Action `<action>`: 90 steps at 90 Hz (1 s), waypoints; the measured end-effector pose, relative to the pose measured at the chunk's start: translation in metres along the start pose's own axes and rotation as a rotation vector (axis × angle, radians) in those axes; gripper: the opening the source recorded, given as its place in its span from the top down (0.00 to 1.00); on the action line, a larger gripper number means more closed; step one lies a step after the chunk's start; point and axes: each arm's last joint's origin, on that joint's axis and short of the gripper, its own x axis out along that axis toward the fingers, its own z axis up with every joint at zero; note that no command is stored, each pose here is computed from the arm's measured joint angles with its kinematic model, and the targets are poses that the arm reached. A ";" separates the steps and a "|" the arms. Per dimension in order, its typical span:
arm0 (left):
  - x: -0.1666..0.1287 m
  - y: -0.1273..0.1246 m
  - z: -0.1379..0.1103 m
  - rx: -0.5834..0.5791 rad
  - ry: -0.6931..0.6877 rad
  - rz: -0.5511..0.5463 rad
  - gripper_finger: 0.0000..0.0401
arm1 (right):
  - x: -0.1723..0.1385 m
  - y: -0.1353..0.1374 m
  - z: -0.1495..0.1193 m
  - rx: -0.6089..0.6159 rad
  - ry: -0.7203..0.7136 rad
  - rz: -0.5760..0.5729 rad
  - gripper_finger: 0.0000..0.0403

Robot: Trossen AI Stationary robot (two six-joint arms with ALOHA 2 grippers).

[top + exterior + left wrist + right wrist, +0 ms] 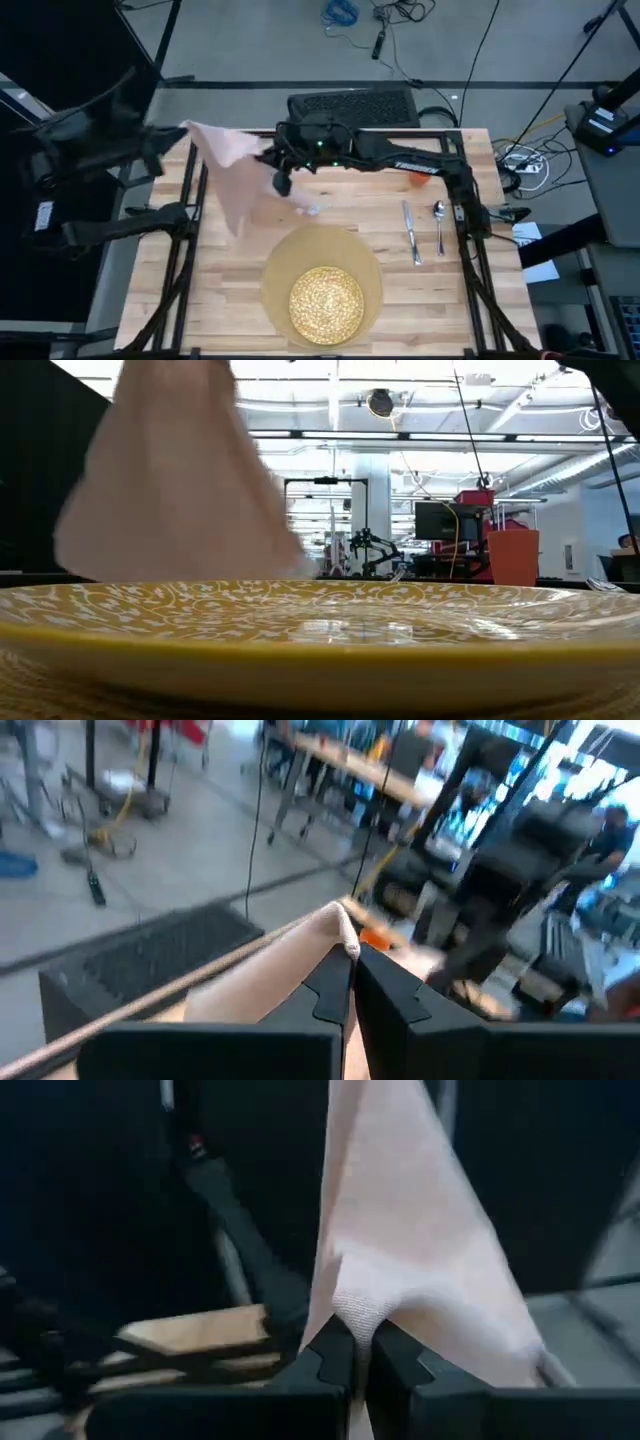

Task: Set table place
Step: Fold the brown table napkin

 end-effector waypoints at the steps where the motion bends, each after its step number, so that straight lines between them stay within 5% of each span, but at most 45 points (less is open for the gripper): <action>1: -0.001 0.000 0.001 0.001 -0.007 0.001 1.00 | -0.002 -0.001 0.002 0.000 0.001 -0.003 1.00; 19: 0.022 -0.002 0.008 0.022 0.034 0.001 1.00 | -0.034 -0.001 0.015 -0.019 0.092 -0.124 1.00; 38: 0.111 0.009 -0.013 0.038 0.191 -0.017 1.00 | -0.075 -0.020 0.006 0.010 0.352 -0.370 1.00; 56: 0.198 0.008 -0.049 0.038 0.219 -0.199 1.00 | -0.116 -0.047 -0.004 0.052 0.598 -0.583 1.00; 78: 0.262 -0.006 -0.089 0.062 0.312 -0.317 1.00 | -0.133 -0.073 -0.021 0.099 0.823 -0.703 0.92; 90: 0.269 -0.008 -0.094 0.115 0.330 -0.374 0.99 | -0.131 -0.073 -0.024 0.107 0.850 -0.640 0.78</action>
